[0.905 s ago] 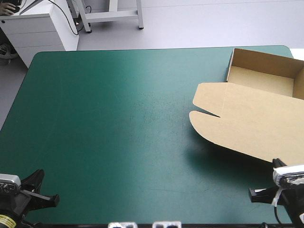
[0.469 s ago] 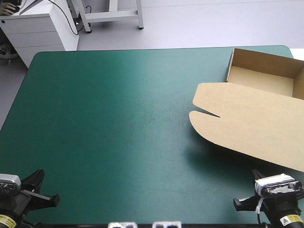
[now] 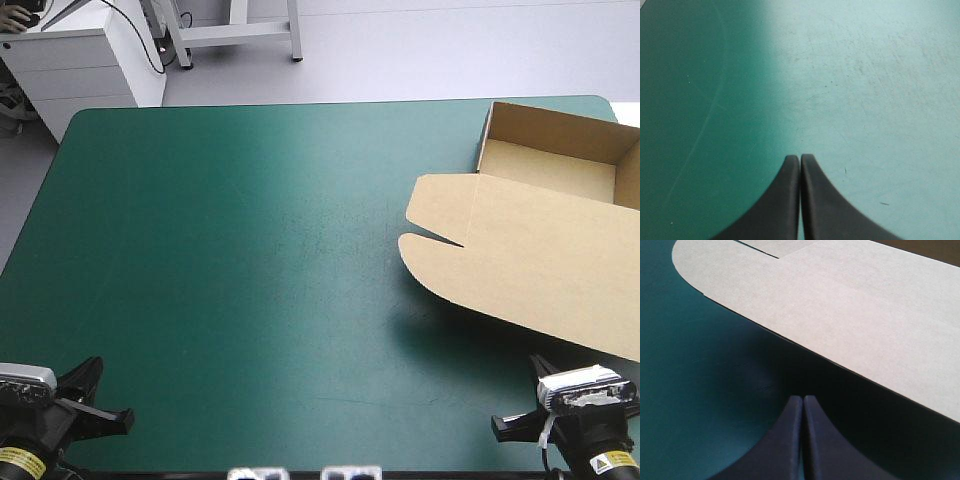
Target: Fold the box
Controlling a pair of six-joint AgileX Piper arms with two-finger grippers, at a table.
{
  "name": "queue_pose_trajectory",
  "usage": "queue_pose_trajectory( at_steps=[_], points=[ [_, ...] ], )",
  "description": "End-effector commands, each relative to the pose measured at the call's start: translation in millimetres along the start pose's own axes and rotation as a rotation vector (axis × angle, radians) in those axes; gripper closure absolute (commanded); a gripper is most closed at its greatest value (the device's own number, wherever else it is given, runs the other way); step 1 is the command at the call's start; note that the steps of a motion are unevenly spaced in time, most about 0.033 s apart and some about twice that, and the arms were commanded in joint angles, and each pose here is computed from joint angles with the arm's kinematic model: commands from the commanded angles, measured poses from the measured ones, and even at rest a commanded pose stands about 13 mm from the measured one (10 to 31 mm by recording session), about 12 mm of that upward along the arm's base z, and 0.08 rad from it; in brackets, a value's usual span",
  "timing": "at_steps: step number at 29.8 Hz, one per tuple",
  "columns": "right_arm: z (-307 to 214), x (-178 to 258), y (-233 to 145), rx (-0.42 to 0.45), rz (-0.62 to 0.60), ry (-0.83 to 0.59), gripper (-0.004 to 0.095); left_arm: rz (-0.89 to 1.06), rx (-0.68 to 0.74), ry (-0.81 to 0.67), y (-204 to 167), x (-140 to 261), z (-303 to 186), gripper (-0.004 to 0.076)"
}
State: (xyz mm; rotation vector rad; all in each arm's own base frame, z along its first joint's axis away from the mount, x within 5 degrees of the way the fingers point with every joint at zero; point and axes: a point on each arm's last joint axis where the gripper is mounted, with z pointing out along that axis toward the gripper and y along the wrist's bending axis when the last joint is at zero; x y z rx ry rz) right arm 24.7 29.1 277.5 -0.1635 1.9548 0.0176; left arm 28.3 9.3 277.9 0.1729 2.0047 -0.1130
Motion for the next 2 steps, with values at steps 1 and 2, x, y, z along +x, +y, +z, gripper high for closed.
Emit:
queue_pose_trajectory(
  at_steps=[1,2],
  points=[
    [-3.3,-12.5,-1.4,0.013,0.003,-0.082,0.0926,0.001,0.016,-0.081,-1.2,-12.1,-3.0,0.0732],
    [-3.3,-12.5,-1.4,0.013,0.003,-0.082,0.0926,0.001,0.016,-0.081,-1.2,-12.1,-3.0,0.0732]
  ],
)
